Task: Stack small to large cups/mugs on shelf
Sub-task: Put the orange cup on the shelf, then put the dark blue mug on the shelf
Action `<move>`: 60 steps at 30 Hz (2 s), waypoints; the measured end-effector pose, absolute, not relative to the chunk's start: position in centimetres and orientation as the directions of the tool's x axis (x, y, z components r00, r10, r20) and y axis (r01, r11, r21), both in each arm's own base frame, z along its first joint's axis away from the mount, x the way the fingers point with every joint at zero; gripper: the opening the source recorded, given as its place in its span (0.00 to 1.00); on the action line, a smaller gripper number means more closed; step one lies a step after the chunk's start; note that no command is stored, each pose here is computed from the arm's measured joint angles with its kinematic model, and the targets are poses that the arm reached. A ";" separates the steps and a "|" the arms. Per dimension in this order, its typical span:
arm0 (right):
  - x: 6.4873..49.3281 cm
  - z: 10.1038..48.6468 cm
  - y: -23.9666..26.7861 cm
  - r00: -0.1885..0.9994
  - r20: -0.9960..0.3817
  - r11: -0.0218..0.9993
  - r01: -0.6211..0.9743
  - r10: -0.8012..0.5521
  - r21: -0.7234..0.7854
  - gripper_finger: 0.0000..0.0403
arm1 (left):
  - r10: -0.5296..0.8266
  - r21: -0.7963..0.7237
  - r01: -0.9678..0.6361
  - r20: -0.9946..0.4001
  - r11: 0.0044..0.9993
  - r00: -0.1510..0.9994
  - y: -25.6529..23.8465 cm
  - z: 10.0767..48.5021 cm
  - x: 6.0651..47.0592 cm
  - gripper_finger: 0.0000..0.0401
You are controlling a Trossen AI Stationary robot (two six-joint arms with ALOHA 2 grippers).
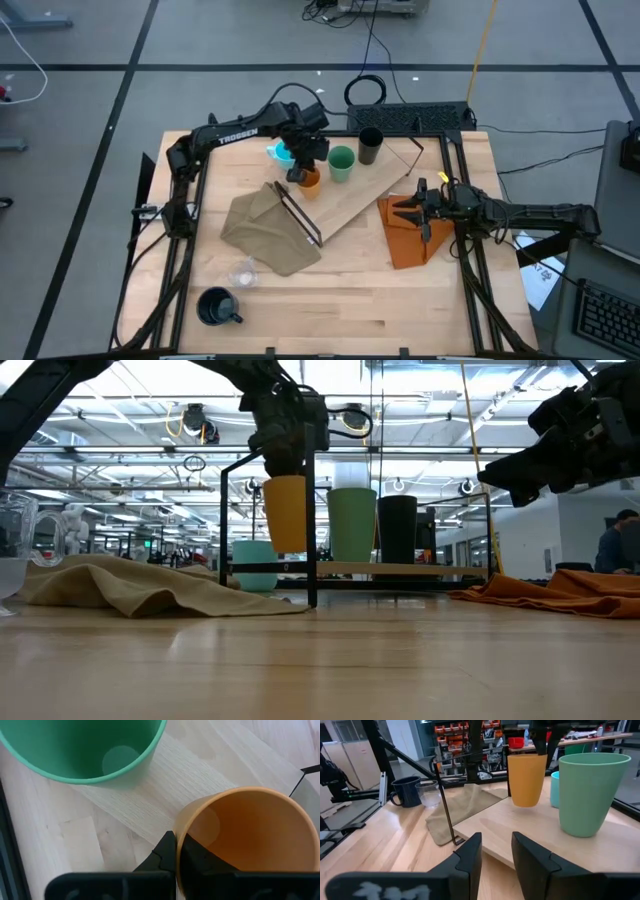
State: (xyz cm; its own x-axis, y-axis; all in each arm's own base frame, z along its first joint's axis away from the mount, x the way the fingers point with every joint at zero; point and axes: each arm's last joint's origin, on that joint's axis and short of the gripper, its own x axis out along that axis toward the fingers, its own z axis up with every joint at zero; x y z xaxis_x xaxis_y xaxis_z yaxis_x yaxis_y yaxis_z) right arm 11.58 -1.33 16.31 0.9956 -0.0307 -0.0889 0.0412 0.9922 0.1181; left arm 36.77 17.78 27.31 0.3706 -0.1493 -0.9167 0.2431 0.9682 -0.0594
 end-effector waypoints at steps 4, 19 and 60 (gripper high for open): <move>11.6 16.3 -1.3 0.996 -0.089 0.992 0.041 -0.031 0.118 0.24 | -0.147 -0.068 0.232 -0.928 0.970 0.342 18.0 26.2 37.1 0.01; 11.6 16.3 -1.3 0.996 -0.087 0.992 0.037 -0.026 0.120 0.24 | -0.128 -0.057 0.221 -0.939 0.974 0.318 18.1 26.0 37.1 0.04; 11.6 16.3 -1.3 0.996 -0.088 0.992 0.037 -0.026 0.118 0.24 | -0.088 -0.044 0.152 -0.951 0.987 0.296 16.9 28.4 37.2 0.43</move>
